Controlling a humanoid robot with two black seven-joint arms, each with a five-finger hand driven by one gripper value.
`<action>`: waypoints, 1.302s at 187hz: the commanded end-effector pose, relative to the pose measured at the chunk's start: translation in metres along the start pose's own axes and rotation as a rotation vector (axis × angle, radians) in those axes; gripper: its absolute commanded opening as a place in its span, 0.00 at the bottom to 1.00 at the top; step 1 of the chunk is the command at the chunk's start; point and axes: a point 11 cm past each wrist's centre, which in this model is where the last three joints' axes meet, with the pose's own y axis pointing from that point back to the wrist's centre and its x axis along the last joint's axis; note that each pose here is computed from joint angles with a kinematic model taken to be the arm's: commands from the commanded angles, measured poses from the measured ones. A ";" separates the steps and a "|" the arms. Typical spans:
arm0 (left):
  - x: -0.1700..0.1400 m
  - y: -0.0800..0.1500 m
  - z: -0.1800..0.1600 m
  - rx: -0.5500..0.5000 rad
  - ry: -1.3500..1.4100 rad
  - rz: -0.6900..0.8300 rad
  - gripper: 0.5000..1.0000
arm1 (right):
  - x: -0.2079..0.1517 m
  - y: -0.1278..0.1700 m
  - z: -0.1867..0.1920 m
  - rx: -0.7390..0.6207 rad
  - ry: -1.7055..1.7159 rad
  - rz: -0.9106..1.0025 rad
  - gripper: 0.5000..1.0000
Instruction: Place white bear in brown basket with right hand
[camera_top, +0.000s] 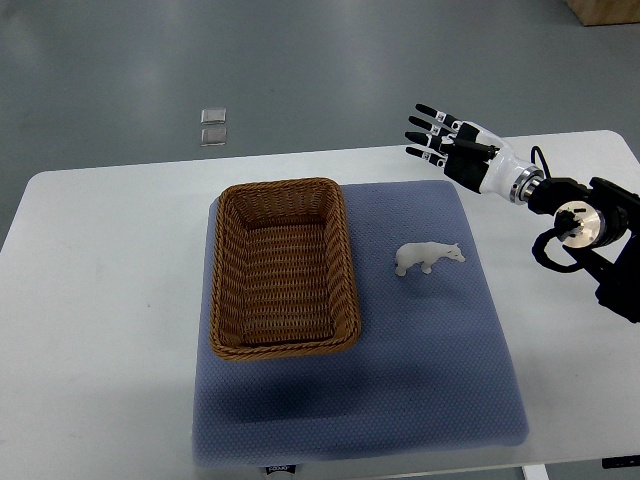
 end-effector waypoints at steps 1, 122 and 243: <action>0.000 0.000 0.000 0.000 0.000 0.000 1.00 | 0.000 0.000 -0.001 0.002 0.001 0.001 0.95; -0.001 0.000 0.001 -0.001 -0.002 -0.003 1.00 | -0.006 0.001 -0.006 -0.009 0.374 -0.061 0.94; -0.002 0.000 0.005 -0.009 -0.003 -0.004 1.00 | -0.025 0.022 -0.015 -0.262 1.105 -0.396 0.94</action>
